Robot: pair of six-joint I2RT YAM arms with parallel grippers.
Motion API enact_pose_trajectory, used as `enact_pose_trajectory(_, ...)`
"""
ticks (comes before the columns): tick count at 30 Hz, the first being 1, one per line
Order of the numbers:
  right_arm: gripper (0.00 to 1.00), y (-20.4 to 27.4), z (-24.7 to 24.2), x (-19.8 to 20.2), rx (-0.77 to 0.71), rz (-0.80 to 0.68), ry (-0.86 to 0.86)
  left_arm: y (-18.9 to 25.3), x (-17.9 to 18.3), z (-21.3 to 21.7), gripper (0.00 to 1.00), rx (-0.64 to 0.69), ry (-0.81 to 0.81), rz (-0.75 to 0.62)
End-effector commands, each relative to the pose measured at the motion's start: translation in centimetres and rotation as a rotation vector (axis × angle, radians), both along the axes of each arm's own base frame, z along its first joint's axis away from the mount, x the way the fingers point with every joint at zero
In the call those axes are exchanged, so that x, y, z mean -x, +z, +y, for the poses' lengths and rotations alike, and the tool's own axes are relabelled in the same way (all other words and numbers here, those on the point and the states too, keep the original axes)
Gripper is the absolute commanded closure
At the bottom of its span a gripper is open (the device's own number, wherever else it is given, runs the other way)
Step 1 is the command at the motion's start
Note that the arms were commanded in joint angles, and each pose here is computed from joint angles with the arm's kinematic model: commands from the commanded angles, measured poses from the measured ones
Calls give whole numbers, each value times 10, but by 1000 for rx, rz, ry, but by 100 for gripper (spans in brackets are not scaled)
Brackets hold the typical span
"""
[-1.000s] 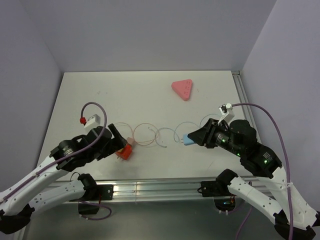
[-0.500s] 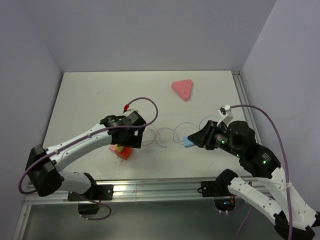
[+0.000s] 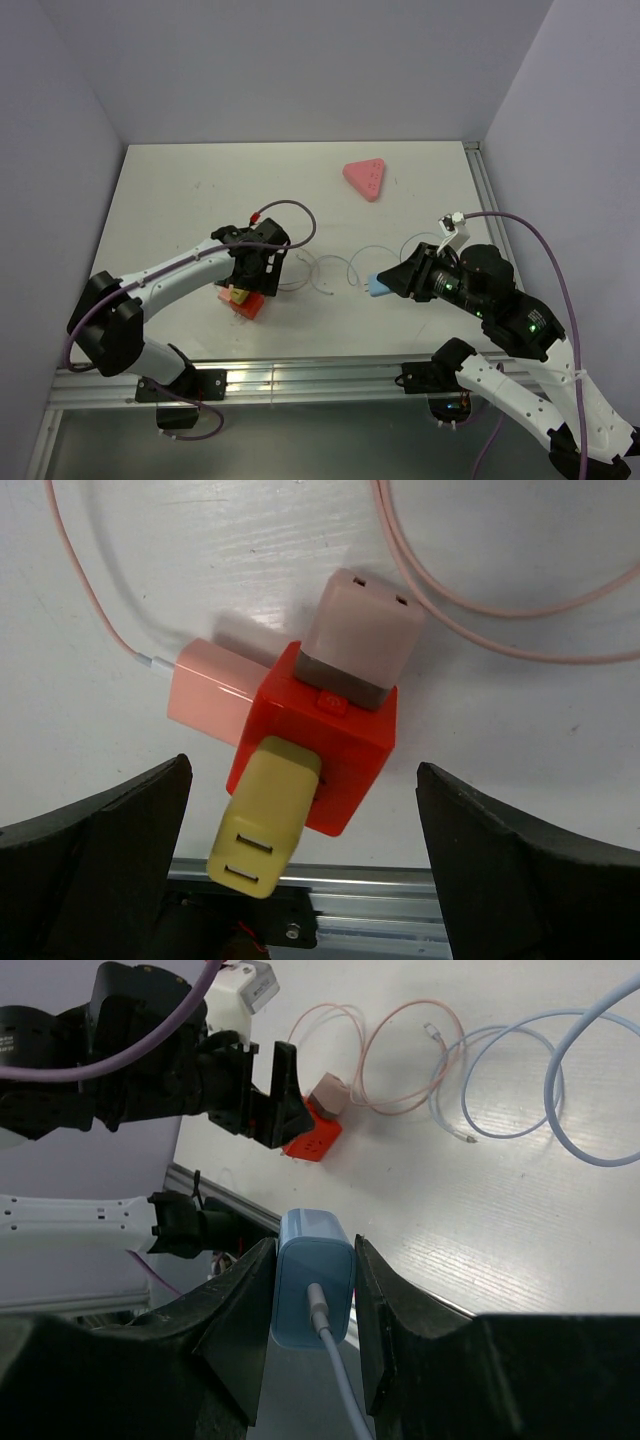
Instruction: Insert the plug
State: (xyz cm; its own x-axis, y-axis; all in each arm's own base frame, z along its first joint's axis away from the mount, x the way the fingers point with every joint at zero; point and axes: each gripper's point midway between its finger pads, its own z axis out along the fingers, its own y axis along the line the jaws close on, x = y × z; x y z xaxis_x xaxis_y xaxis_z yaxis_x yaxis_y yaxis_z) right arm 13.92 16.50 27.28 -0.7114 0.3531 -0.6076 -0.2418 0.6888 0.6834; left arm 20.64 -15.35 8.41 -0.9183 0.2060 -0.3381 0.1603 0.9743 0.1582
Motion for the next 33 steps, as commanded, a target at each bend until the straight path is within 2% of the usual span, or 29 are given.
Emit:
enact_pose_trajectory(1,100,8,0,-2,-13,-41,6,-7,-9,-1,2,34,8,15)
enact_pose_trajectory(10,100,12,-2,1,-20,-51,4,-27,-3,6,22,23,110,96)
enact_pose_trajectory(18,100,12,0,1,-32,-55,12,-25,1,6,25,34,158,105)
enact_pose_trajectory(21,100,9,0,2,-29,-50,14,-24,1,9,22,27,170,102)
enact_pose_trajectory(23,100,8,-1,1,-22,-54,11,-20,-1,10,11,26,187,77)
enact_pose_trajectory(24,100,9,-1,1,-23,-57,11,-17,-2,12,1,22,202,65)
enact_pose_trajectory(29,100,7,0,2,-24,-55,15,6,-7,20,1,41,274,-27)
enact_pose_trajectory(33,100,8,2,3,-30,-51,25,9,2,20,2,73,282,-19)
